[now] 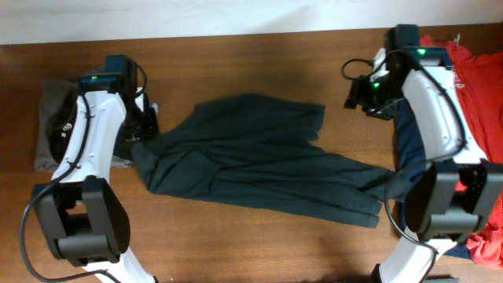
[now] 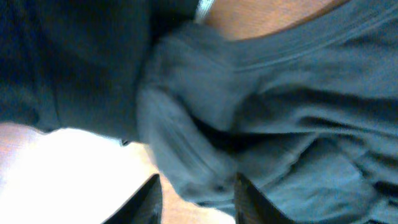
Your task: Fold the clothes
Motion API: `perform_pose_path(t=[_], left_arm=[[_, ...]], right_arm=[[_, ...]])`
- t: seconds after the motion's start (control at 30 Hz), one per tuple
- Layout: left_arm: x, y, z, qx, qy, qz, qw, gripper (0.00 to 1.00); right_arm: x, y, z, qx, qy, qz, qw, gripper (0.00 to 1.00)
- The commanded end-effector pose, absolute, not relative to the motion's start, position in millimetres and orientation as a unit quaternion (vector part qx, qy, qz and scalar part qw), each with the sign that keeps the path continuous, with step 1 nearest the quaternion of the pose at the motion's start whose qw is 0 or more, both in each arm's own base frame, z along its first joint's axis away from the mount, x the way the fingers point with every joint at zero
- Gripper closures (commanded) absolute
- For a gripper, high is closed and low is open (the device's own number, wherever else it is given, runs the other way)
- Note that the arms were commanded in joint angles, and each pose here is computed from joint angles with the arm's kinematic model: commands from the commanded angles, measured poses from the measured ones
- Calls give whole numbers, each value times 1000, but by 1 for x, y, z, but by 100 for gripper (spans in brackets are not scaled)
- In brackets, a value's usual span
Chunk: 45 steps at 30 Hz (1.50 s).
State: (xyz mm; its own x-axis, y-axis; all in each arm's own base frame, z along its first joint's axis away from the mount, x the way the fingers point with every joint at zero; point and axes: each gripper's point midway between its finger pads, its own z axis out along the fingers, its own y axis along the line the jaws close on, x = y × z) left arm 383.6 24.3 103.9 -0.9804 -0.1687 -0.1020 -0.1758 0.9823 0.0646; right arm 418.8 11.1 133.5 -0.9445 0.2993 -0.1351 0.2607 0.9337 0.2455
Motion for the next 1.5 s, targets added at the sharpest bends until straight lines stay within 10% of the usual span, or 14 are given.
perform_pose_path(t=[0.0, 0.2, 0.6, 0.8, 1.07, 1.47], left_arm=[[408, -16, 115, -5, 995, -12, 102, 55], [483, -114, 131, 196, 940, -79, 267, 45], [509, -159, 14, 251, 935, -84, 236, 40], [518, -151, -18, 243, 939, -63, 233, 100], [581, -10, 16, -60, 949, 37, 308, 100], [600, 35, 68, -114, 940, -22, 320, 100]], right_arm=[[420, 14, 120, 132, 983, 106, 72, 36], [418, 15, 119, 132, 983, 105, 67, 36], [414, 15, 119, 133, 984, 104, 59, 36], [414, 15, 119, 133, 984, 104, 59, 36], [414, 15, 119, 125, 985, 104, 60, 35], [396, 7, 38, 72, 993, 77, 54, 25]])
